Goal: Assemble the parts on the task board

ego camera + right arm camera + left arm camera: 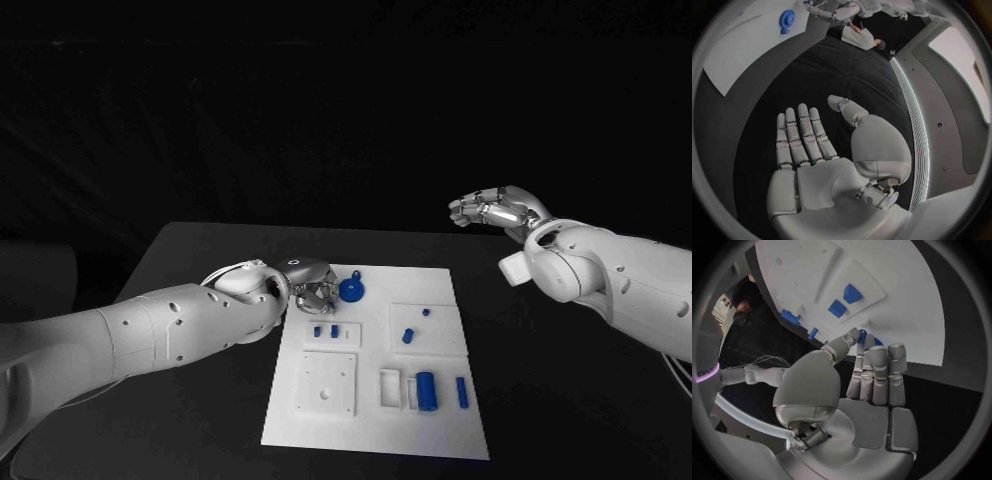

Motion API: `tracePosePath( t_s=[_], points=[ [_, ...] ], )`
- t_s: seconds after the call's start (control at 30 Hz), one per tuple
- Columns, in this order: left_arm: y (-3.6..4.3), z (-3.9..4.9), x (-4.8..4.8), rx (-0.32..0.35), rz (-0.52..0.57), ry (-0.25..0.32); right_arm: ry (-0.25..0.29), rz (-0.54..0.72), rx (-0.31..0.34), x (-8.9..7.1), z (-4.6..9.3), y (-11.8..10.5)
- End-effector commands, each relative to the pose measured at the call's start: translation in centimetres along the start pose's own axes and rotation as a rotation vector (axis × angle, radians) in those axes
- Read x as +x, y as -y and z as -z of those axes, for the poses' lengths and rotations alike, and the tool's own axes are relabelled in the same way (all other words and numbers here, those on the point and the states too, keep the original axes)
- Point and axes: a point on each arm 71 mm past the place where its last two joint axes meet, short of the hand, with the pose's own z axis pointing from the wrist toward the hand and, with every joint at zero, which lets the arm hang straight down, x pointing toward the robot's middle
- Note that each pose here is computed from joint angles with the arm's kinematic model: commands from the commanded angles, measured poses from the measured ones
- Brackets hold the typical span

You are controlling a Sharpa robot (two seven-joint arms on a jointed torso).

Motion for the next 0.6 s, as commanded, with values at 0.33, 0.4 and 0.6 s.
tracePosePath(
  t_s=[0.33,0.4,0.6],
  points=[
    [0.09,0.05,0.23,0.011,0.003,-0.025,-0.012,0.003,-0.011,0.14,-0.04,-0.09],
    [0.07,0.06,0.24,0.011,0.002,-0.025,-0.012,0.003,-0.011,0.15,-0.04,-0.09],
    [-0.03,0.07,0.29,0.008,-0.001,-0.030,-0.014,0.003,-0.012,0.20,-0.04,-0.12]
  ],
)
